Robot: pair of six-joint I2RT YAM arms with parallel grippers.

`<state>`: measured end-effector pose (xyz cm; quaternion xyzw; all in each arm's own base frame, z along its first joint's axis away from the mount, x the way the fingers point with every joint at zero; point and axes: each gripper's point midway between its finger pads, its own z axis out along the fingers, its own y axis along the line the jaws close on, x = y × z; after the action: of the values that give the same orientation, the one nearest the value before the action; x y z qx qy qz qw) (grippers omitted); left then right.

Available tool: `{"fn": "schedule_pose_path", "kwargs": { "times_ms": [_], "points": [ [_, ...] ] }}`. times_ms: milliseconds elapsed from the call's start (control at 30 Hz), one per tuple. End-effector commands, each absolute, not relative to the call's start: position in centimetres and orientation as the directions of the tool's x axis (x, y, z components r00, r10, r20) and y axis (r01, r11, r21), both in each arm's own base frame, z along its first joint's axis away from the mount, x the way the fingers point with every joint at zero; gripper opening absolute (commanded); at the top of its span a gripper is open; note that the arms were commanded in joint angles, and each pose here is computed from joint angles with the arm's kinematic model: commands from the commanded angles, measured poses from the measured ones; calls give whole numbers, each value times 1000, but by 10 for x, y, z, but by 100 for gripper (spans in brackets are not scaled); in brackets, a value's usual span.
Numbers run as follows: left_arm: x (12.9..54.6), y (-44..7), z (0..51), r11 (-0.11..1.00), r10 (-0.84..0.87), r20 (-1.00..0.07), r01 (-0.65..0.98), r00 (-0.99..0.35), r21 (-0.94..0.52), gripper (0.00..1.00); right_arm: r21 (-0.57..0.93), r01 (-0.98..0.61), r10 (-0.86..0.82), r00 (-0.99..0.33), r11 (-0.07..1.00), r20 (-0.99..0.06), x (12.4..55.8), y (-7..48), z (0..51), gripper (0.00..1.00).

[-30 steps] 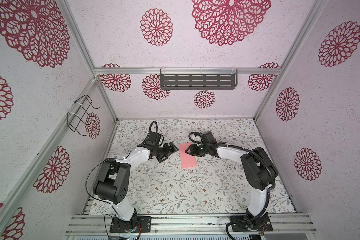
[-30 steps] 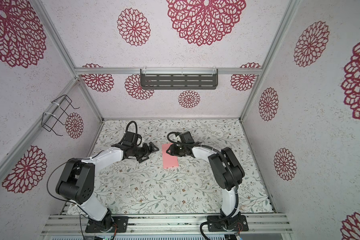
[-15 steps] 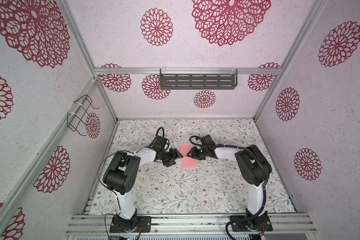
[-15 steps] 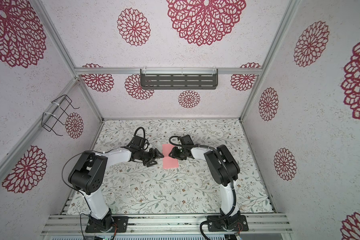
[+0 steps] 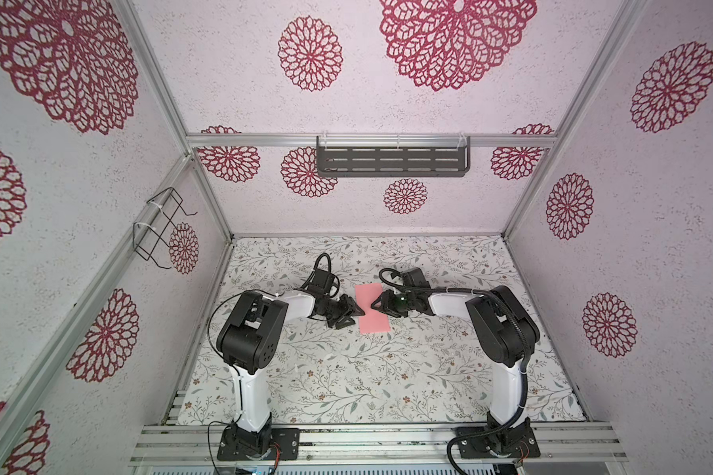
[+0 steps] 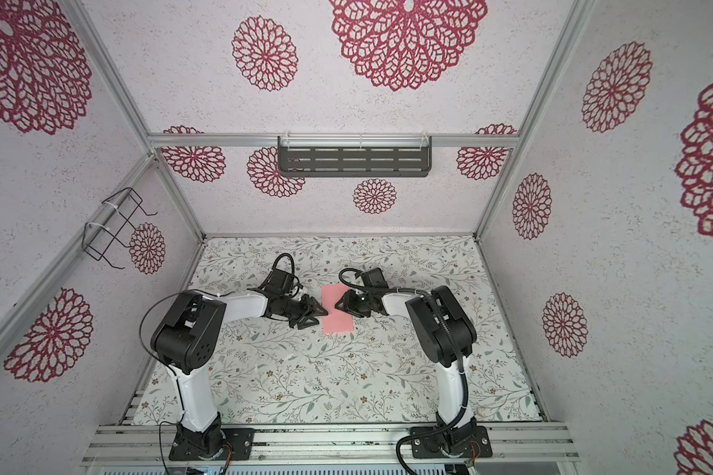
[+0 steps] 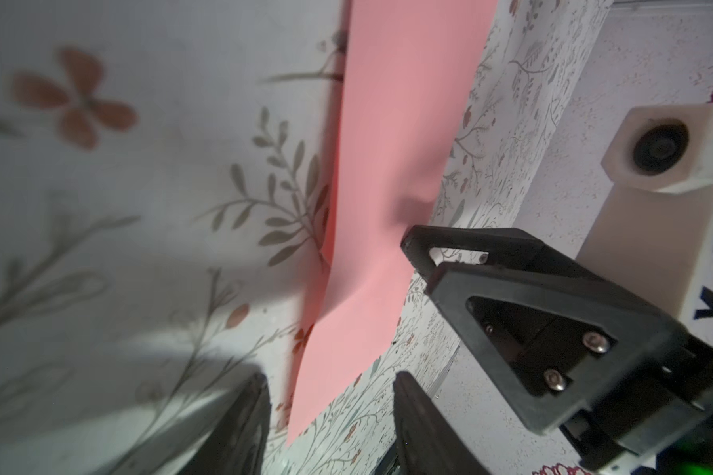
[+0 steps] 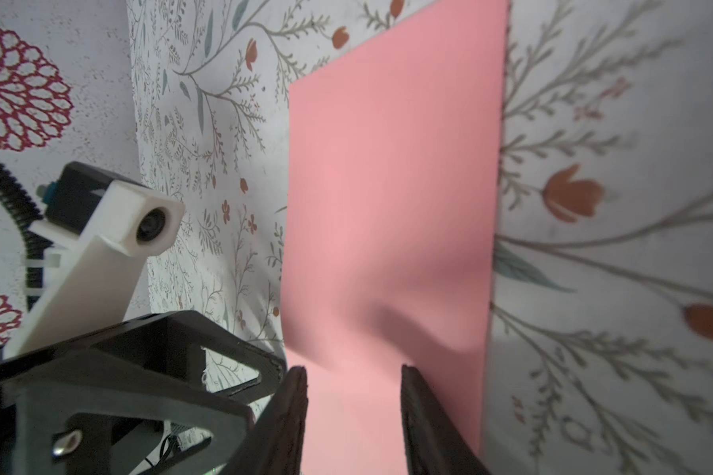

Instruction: Fold a paper plane with a square sheet of paper (pick it up from the middle)

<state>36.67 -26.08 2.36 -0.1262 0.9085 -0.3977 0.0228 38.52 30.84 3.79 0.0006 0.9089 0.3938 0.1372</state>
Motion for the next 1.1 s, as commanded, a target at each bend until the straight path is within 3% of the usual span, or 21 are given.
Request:
{"fn": "schedule_pose_path", "kwargs": {
  "times_ms": [0, 333, 600, 767, 933, 1067],
  "points": [
    [371, -260, 6, 689, -221, 28, -176, -975, -703, 51, 698, -44, 118, -976, 715, -182, 375, 299, 15, 42],
    [379, -281, 26, 584, -160, -30, -70, -987, -808, 48, 709, -49, 120, -975, 703, -186, 377, 300, 18, 42],
    [374, -282, 26, 573, -169, -12, -88, -986, -815, 33, 716, -75, 113, -971, 694, -212, 380, 301, 22, 42],
    [378, -279, 25, 581, -204, 10, -129, -979, -803, 15, 718, -229, 65, -932, 657, -357, 389, 309, 56, 46],
    [378, -279, 30, 576, -207, 26, -144, -978, -805, 6, 603, -420, 22, -809, 678, -588, 395, 298, 97, 51],
    [378, -279, 36, 573, -228, 57, -181, -972, -799, 4, 421, -538, -46, -654, 730, -755, 387, 280, 108, 67]
  ]
}}
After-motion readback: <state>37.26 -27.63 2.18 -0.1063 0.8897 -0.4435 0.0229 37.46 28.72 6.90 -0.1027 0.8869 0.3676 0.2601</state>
